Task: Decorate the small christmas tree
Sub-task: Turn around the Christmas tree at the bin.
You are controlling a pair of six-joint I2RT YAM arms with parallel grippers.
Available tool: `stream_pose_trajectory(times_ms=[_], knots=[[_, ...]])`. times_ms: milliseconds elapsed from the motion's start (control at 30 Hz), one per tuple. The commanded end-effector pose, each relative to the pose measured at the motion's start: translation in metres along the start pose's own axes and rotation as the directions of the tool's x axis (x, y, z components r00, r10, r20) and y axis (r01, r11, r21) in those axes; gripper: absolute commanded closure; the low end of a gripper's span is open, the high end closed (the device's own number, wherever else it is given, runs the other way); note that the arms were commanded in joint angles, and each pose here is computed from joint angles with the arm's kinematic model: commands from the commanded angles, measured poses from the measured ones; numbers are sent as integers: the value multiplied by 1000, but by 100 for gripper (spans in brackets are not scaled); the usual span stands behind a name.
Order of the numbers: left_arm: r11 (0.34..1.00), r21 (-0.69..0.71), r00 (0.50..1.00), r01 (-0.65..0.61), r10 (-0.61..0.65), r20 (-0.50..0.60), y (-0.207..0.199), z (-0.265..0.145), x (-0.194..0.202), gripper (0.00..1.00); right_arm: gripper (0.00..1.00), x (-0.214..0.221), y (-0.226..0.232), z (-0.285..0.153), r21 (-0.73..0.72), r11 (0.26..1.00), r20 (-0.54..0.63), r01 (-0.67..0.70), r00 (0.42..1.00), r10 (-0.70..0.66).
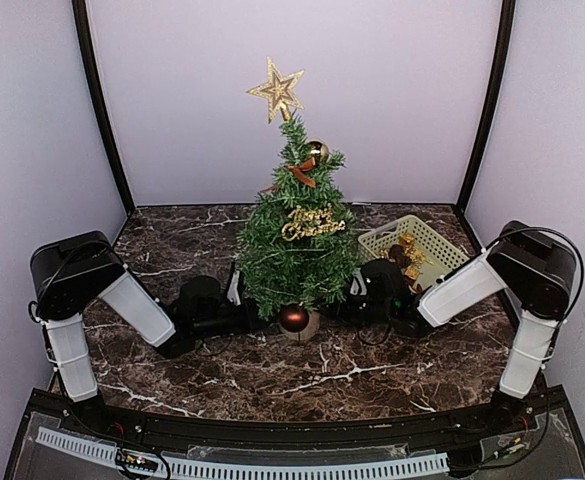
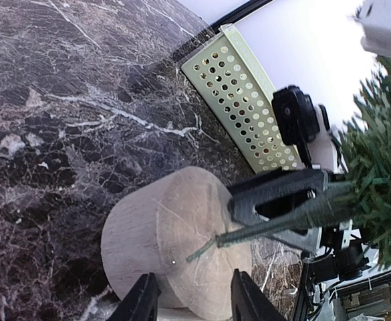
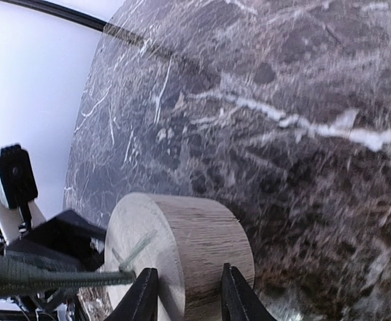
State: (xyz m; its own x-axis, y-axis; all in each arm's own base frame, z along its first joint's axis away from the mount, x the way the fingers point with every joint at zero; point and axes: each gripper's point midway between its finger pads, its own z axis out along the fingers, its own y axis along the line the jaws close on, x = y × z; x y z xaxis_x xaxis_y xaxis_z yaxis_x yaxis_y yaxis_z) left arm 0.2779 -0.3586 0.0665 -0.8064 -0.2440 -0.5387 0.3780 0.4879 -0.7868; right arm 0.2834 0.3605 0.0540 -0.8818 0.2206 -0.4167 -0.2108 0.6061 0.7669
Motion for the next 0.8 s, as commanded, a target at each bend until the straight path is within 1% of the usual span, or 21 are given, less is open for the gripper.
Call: stream_pose_trajectory(times_ms=[0,267,500,700,767], knots=[[998,62,997,-17,22,-78,-19,10,24,61,68,-4,24,14,-99,993,-15,60,998,-62],[997,77,995,-18,25,-92,-26,13,32,63,68,-8,23,26,-102,989,-20,105,994,-108],[995,95,994,-28,37,-102,-31,18,35,63,68,-10,27,34,-146,978,-31,147,988,-153],[996,87,995,-31,39,-87,-30,15,33,63,67,-22,21,27,-132,979,-5,157,987,-159],[997,66,996,-40,45,-72,-27,8,31,61,65,-28,17,20,-119,980,12,158,987,-158]])
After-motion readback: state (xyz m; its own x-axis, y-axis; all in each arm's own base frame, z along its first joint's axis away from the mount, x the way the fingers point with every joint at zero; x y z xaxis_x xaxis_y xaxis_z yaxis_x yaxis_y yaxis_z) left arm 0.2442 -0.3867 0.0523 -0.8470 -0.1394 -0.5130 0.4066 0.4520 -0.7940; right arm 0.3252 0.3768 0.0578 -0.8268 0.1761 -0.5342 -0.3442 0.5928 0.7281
